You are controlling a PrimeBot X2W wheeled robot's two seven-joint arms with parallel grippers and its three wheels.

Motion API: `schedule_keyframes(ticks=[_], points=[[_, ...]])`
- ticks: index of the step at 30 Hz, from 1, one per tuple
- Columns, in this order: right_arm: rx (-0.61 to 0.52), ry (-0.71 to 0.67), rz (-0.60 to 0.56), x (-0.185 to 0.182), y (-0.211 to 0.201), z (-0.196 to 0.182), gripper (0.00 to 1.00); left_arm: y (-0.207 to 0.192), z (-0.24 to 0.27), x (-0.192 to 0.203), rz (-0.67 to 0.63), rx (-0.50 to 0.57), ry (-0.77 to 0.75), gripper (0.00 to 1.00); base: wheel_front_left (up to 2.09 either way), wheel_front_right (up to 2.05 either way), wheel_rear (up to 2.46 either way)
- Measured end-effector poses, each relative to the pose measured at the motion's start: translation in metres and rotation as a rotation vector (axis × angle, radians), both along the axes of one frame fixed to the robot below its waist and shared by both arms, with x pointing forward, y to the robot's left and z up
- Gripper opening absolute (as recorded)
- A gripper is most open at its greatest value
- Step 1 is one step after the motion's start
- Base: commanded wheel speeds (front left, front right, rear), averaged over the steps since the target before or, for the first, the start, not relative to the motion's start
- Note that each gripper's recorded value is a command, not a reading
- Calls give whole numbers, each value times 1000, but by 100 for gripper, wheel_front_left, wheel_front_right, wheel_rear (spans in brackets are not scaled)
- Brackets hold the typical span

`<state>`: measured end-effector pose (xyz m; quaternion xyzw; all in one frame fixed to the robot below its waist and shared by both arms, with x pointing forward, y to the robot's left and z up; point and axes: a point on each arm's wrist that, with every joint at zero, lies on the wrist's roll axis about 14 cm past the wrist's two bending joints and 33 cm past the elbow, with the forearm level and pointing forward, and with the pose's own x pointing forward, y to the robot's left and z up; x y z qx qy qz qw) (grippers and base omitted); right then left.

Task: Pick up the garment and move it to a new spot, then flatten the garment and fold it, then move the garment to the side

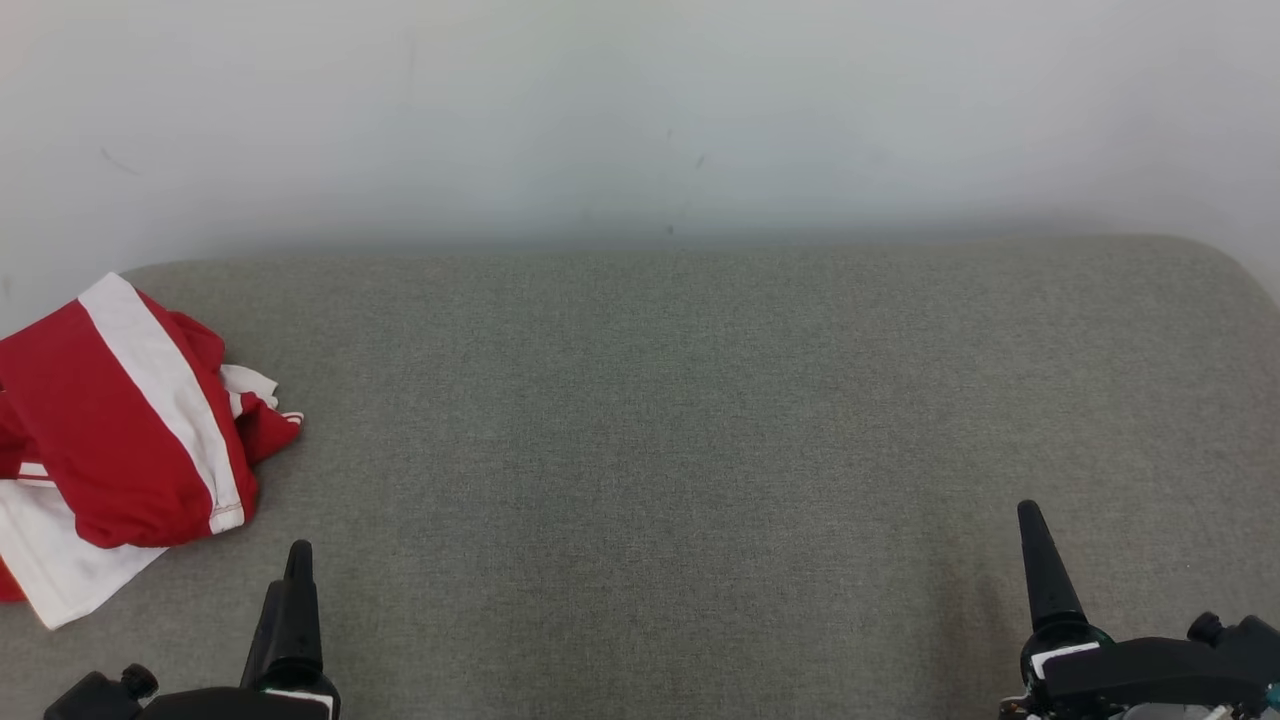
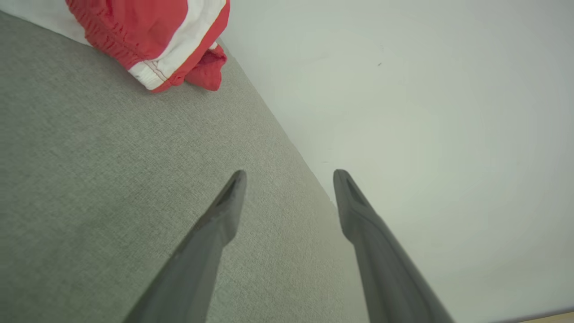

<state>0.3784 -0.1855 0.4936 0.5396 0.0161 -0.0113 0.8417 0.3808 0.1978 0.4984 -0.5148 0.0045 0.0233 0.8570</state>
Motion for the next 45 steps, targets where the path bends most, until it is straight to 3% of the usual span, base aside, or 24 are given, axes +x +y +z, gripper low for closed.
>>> schedule_keyframes(ticks=[6,18,45], points=[[-135,-21,24,0,7,5,100,1,1,0,-4,151,5,100,0,0,0],[-337,-41,48,-2,15,7,100,0,1,-4,-15,356,2,100,0,0,0],[-683,-112,96,-5,32,12,100,1,11,-10,-6,684,-49,100,0,0,0]])
